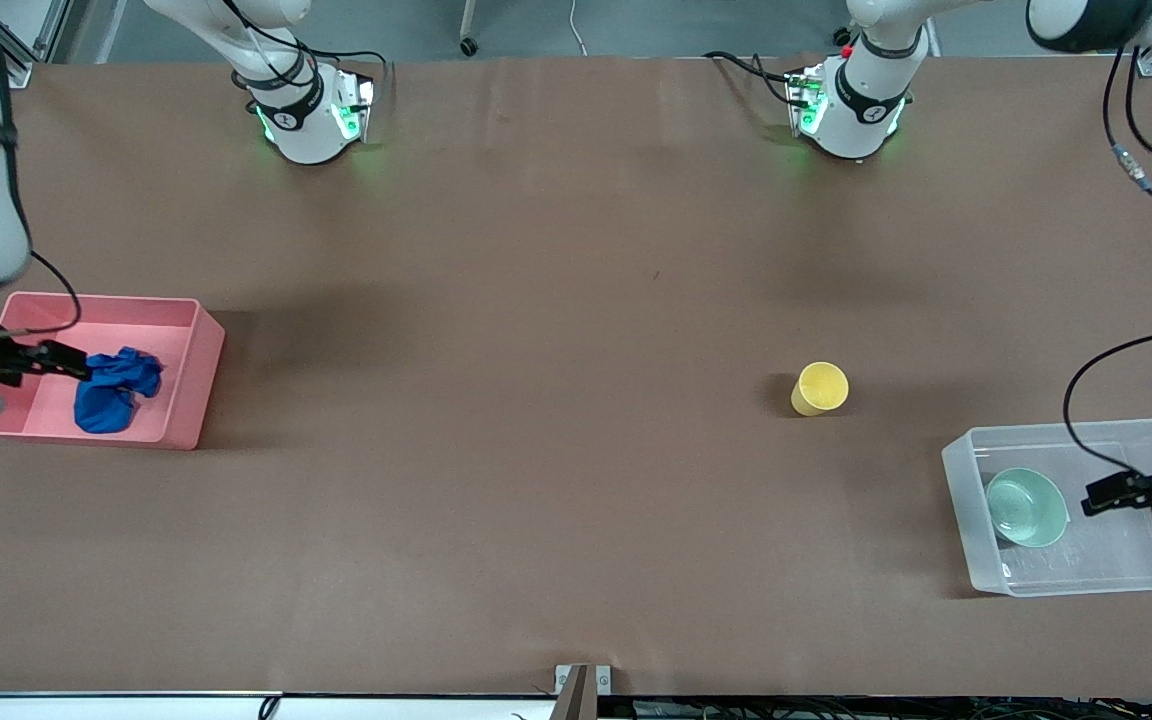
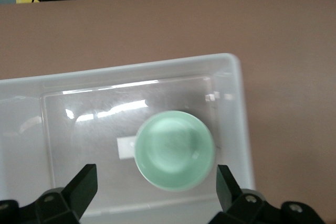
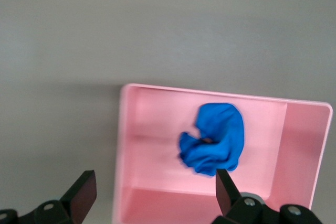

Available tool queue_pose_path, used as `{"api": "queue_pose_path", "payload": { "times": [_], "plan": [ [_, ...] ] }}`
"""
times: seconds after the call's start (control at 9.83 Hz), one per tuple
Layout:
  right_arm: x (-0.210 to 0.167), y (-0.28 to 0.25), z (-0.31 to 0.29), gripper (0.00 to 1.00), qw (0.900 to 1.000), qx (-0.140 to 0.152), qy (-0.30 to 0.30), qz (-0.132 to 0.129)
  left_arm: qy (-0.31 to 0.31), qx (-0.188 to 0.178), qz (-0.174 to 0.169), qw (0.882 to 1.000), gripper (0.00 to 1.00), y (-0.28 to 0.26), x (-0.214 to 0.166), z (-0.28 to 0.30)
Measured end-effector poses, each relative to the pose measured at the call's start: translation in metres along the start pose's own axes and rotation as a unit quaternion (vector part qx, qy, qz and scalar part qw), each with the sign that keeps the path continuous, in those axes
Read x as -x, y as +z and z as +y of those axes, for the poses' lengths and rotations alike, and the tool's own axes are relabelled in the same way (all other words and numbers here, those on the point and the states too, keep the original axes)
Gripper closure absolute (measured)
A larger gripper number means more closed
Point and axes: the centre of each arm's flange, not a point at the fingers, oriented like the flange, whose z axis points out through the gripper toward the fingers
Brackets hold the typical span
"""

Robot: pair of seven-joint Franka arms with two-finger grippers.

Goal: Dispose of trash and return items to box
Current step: 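Open both grippers, releasing the cloth and the green bowl, then raise the right gripper while the left gripper moves to the yellow cup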

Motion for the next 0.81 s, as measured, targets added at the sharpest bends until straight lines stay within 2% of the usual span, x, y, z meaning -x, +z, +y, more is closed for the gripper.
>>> {"api": "queue_pose_path", "payload": {
  "times": [0.1, 0.31, 0.51, 0.71, 0.81],
  "plan": [
    [0.006, -0.040, -0.025, 0.00, 1.000, -0.007, 0.029, -0.002, 0.002, 0.003, -0.010, 1.000, 0.00, -0.025, 0.005, 0.029],
    [0.021, -0.097, -0.071, 0.00, 0.998, -0.011, 0.068, 0.000, 0.000, 0.010, -0.044, 0.999, 0.00, -0.033, 0.032, 0.099],
    [0.039, -0.153, -0.087, 0.00, 0.998, -0.009, 0.068, 0.013, 0.002, 0.014, -0.075, 0.997, 0.00, -0.008, 0.072, 0.167],
    [0.060, -0.220, -0.079, 0.00, 0.996, -0.009, 0.084, 0.029, 0.012, 0.018, -0.089, 0.996, 0.02, 0.033, 0.119, 0.219],
    [0.068, -0.235, -0.066, 0.00, 0.995, -0.009, 0.098, 0.033, 0.021, 0.020, -0.093, 0.995, 0.01, 0.053, 0.137, 0.233]
  ]
}}
